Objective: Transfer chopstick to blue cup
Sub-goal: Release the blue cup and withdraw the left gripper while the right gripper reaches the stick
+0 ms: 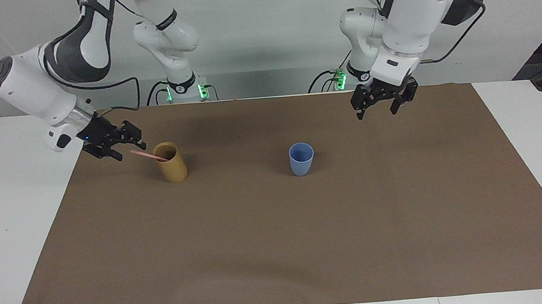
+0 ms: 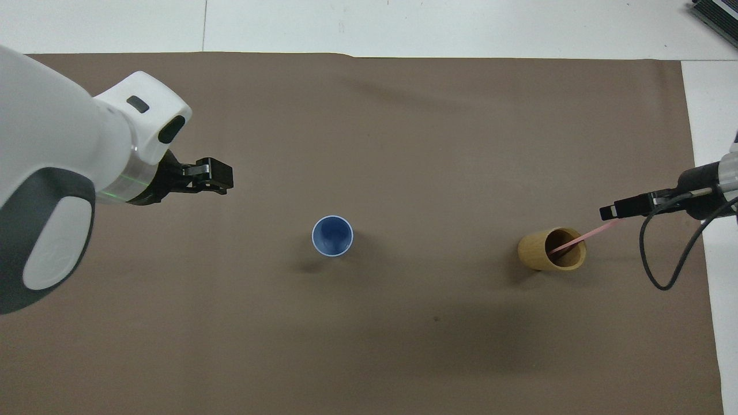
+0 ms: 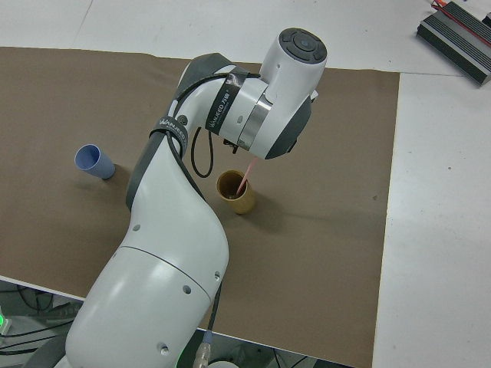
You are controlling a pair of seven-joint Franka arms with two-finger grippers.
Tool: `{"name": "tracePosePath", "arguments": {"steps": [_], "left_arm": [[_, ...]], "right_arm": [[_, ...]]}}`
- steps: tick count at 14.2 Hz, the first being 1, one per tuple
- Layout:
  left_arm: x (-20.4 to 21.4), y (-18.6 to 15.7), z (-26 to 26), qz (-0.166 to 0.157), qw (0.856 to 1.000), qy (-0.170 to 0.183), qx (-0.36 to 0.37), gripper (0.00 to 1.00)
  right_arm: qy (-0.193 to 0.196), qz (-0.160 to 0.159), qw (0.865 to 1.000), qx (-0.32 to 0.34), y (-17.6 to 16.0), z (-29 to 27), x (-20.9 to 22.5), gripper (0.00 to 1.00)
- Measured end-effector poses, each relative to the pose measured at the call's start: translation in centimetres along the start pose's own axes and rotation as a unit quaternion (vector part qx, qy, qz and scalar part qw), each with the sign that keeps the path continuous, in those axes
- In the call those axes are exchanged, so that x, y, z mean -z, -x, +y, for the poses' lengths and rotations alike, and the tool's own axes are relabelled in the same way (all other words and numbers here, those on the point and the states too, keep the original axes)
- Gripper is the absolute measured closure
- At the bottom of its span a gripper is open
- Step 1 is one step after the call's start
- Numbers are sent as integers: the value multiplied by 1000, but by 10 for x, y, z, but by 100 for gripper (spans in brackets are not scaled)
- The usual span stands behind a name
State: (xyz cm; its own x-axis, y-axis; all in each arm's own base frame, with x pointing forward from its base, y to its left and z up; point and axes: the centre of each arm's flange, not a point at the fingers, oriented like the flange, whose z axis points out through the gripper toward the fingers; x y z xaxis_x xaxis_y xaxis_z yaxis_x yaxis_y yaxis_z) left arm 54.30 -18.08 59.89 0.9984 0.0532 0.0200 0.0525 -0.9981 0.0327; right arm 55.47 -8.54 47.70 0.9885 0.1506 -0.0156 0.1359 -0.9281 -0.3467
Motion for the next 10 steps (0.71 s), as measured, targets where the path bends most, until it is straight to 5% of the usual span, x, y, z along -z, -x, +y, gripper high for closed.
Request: {"name": "tracePosePath", "arguments": {"steps": [5,10], "left_arm": [[26,-1,-55,2,1000,-2,-1,0],[32,2,-75,-4,1000,-4,16,0]], "right_arm": [[-3,-7,1000,20,2,1,-8,34],[-3,-7,1000,30,3,2,-8,91]]}}
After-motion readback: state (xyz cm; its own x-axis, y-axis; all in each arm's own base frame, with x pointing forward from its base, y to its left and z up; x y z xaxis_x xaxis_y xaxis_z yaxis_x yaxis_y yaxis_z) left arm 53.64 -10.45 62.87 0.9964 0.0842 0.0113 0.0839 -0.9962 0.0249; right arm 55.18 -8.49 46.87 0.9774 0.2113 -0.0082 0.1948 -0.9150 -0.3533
